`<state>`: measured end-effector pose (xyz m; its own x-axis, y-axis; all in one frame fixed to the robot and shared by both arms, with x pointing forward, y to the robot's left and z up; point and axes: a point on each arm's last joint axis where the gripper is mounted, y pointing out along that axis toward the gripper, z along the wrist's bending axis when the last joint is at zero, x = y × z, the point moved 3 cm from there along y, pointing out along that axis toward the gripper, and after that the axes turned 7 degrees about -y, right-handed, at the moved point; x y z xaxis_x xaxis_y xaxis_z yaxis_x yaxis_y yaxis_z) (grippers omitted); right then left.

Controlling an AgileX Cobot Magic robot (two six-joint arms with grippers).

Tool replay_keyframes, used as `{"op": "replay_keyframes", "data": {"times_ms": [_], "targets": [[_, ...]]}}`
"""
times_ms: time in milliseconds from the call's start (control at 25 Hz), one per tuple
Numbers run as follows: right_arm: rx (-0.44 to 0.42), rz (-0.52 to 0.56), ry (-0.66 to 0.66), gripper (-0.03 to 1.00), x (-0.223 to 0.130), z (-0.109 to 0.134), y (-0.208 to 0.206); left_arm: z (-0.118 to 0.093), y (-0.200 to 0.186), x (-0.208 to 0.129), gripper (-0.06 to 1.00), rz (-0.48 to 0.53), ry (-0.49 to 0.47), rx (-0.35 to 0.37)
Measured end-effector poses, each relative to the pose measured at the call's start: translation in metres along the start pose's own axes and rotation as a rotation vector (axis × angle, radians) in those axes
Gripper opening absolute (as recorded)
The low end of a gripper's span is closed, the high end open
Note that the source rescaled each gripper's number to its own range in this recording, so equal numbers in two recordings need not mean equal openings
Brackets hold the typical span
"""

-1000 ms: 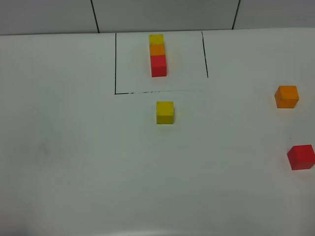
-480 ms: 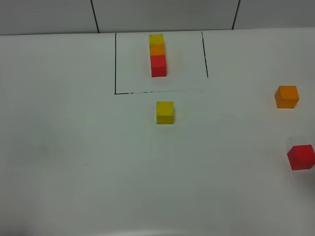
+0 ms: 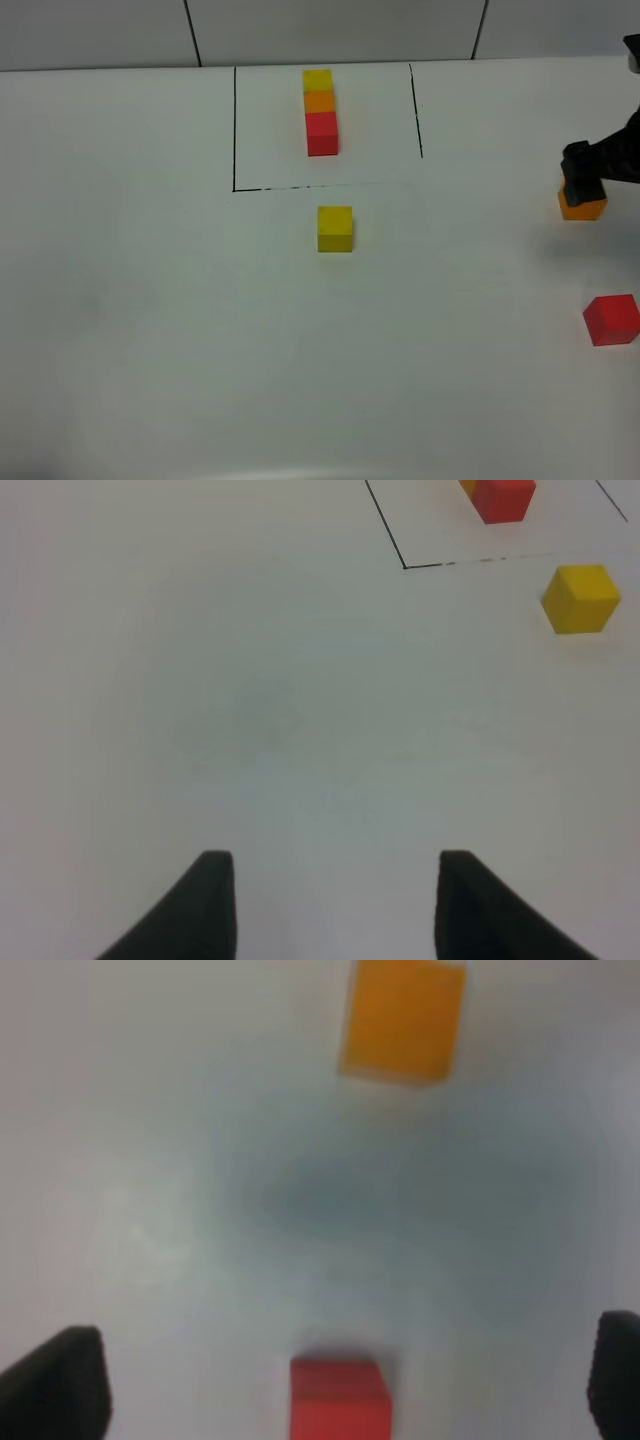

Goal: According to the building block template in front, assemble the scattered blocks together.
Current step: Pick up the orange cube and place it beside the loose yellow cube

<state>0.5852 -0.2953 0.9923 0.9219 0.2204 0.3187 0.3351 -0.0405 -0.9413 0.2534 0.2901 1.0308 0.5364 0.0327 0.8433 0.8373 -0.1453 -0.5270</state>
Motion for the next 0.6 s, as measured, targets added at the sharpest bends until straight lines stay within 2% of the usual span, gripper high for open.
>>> {"op": "replay_keyframes", "data": {"times_ms": [320, 600], "targets": [[0.002, 0.005, 0.007, 1.00, 0.029, -0.007, 0.054, 0.000, 0.000, 0.000, 0.04, 0.000, 0.000, 0.000], [0.008, 0.028, 0.098, 1.00, 0.040, -0.038, 0.088, 0.000, 0.000, 0.000, 0.04, 0.000, 0.000, 0.000]]}}
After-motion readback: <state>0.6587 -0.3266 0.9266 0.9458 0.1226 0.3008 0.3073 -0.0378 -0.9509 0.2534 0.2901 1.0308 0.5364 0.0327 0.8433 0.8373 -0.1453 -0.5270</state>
